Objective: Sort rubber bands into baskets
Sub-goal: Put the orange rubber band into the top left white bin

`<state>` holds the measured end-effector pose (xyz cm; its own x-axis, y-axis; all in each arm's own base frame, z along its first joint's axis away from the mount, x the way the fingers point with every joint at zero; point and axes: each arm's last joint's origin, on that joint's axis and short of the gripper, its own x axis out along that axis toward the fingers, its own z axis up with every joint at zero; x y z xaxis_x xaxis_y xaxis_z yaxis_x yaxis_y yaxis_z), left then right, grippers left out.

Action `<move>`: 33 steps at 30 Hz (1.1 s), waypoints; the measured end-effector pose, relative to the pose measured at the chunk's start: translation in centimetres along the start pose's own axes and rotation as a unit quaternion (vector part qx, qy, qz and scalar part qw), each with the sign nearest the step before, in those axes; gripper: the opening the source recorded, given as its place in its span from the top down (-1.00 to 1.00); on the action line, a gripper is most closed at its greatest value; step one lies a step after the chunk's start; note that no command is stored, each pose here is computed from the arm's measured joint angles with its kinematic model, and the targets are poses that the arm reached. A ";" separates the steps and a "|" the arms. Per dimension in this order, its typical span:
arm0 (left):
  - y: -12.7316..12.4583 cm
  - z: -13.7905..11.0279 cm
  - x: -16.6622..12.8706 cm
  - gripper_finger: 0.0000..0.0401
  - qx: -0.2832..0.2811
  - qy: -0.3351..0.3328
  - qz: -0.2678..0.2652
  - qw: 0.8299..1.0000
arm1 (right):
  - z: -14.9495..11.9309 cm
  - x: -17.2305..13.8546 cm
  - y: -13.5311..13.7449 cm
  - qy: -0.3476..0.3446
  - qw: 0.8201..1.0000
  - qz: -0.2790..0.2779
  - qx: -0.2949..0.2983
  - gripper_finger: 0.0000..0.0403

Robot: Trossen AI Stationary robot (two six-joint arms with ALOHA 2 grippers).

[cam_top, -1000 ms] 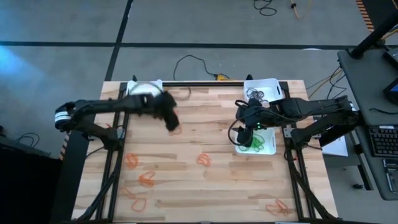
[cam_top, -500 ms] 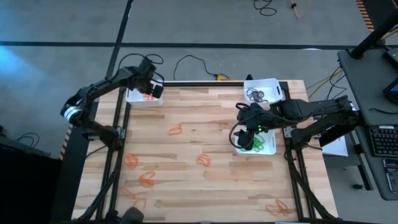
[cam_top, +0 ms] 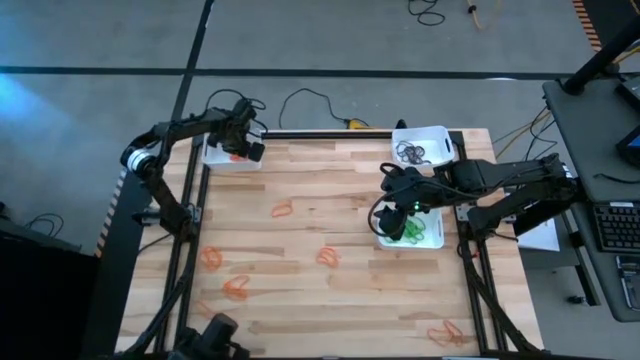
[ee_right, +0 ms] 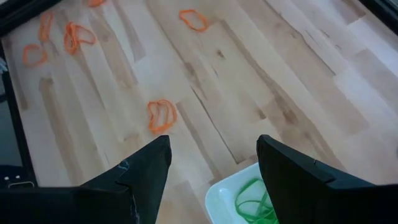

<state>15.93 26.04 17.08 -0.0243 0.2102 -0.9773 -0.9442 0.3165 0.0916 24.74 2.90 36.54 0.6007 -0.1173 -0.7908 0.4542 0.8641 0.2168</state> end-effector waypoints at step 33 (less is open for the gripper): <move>-12.9 -17.4 -23.6 0.05 0.334 -0.351 -0.458 0.745 | -16.9 5.5 11.3 0.453 0.879 -0.034 0.143 -0.64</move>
<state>22.92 0.89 35.66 0.9295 -0.0187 -0.3683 -0.0791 0.9654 -0.2487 22.05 20.33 25.00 -0.1469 0.3865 -0.9105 0.6943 0.6959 0.1834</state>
